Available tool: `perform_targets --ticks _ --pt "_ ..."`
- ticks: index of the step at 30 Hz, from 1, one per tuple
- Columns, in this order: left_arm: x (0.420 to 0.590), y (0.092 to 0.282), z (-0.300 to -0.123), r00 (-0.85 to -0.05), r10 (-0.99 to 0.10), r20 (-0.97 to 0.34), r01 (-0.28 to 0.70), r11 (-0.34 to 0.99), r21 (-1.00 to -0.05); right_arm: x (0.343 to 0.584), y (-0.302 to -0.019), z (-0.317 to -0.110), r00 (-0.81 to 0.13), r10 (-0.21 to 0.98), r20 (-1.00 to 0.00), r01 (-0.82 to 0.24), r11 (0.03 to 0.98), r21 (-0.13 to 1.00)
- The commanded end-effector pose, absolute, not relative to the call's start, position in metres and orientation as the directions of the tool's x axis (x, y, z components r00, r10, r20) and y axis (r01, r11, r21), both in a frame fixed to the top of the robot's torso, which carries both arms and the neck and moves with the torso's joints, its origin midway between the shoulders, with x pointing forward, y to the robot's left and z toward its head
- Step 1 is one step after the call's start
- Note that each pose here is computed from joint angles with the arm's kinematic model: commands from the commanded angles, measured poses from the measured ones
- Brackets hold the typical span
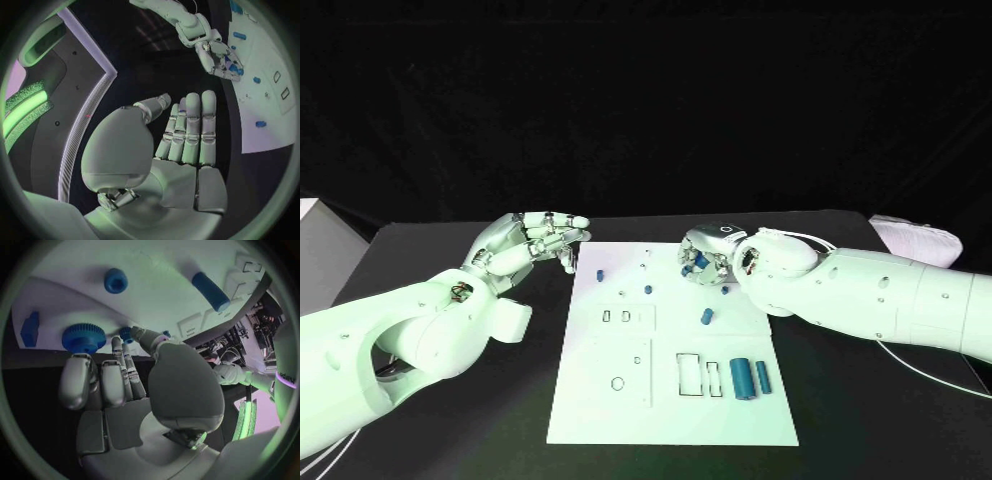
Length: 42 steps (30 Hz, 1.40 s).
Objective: Assemble the parts on the task board
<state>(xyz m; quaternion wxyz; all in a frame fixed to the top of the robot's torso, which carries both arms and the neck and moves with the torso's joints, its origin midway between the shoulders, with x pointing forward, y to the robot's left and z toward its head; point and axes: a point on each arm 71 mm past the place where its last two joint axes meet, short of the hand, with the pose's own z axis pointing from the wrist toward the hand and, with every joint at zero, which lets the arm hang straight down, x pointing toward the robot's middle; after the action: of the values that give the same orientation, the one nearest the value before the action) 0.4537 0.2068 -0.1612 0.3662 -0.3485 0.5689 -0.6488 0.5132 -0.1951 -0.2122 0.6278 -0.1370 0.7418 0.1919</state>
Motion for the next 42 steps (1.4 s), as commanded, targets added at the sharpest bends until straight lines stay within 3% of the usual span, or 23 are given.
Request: perform_targets --ticks 1,16,42 --pt "0.453 0.205 -0.16 -0.508 -0.861 0.039 0.082 -0.093 -0.992 0.513 -0.194 -0.214 -0.18 0.012 -0.984 -0.448 0.889 0.092" --pt "0.453 0.206 -0.16 -0.507 -0.861 0.039 0.078 -0.09 -0.993 0.511 -0.191 -0.212 -0.155 0.031 -0.987 -0.456 0.884 0.099" --pt "0.455 0.208 -0.162 -0.506 -0.862 0.038 0.067 -0.083 -0.994 0.512 -0.173 -0.182 0.044 0.163 -0.986 -0.433 0.892 0.129"
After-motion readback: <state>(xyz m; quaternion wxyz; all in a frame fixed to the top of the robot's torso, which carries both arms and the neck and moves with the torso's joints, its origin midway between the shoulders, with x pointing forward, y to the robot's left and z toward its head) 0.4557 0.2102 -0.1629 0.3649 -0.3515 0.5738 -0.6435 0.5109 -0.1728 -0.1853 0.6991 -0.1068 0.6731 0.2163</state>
